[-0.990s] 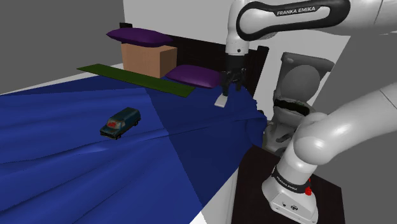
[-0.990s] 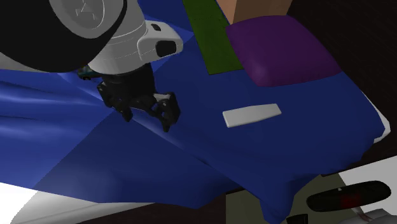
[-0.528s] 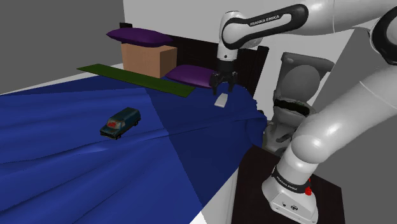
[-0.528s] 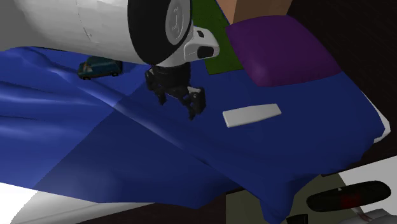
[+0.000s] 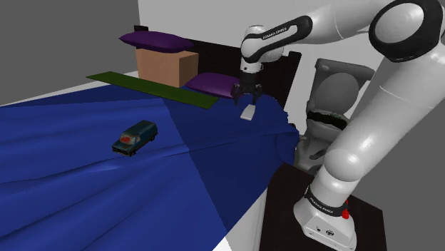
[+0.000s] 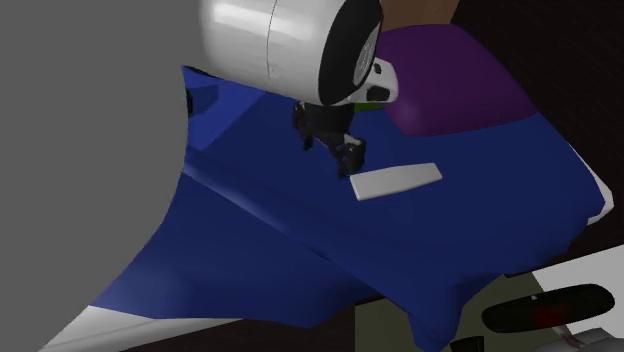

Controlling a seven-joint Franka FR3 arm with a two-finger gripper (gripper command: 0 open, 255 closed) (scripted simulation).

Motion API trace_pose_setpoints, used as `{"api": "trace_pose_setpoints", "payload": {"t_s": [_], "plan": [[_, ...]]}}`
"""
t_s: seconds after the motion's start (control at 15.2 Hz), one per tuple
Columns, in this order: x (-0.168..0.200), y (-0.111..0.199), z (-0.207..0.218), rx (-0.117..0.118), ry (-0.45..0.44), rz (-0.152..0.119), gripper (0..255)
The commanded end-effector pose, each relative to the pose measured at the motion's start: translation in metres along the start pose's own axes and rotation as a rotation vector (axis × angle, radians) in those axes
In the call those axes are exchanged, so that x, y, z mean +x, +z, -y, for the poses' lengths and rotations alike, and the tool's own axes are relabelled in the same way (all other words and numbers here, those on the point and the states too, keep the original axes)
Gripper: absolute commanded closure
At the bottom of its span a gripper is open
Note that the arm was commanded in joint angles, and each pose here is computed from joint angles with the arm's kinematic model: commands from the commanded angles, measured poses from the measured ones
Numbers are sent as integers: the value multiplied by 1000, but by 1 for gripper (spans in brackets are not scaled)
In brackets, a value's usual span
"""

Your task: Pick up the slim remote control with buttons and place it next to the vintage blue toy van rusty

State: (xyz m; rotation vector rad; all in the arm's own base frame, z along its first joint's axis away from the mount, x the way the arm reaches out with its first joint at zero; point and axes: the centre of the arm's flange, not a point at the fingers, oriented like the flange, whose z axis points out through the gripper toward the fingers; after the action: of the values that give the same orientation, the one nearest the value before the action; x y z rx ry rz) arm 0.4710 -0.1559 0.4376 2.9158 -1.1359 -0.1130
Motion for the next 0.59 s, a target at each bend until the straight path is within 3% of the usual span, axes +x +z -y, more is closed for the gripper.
{"api": "trace_pose_setpoints", "payload": {"t_s": [0.0, 0.53], "plan": [[25, 10, -11, 6, 73, -7, 0], [107, 45, -63, 31, 356, -30, 0]]}}
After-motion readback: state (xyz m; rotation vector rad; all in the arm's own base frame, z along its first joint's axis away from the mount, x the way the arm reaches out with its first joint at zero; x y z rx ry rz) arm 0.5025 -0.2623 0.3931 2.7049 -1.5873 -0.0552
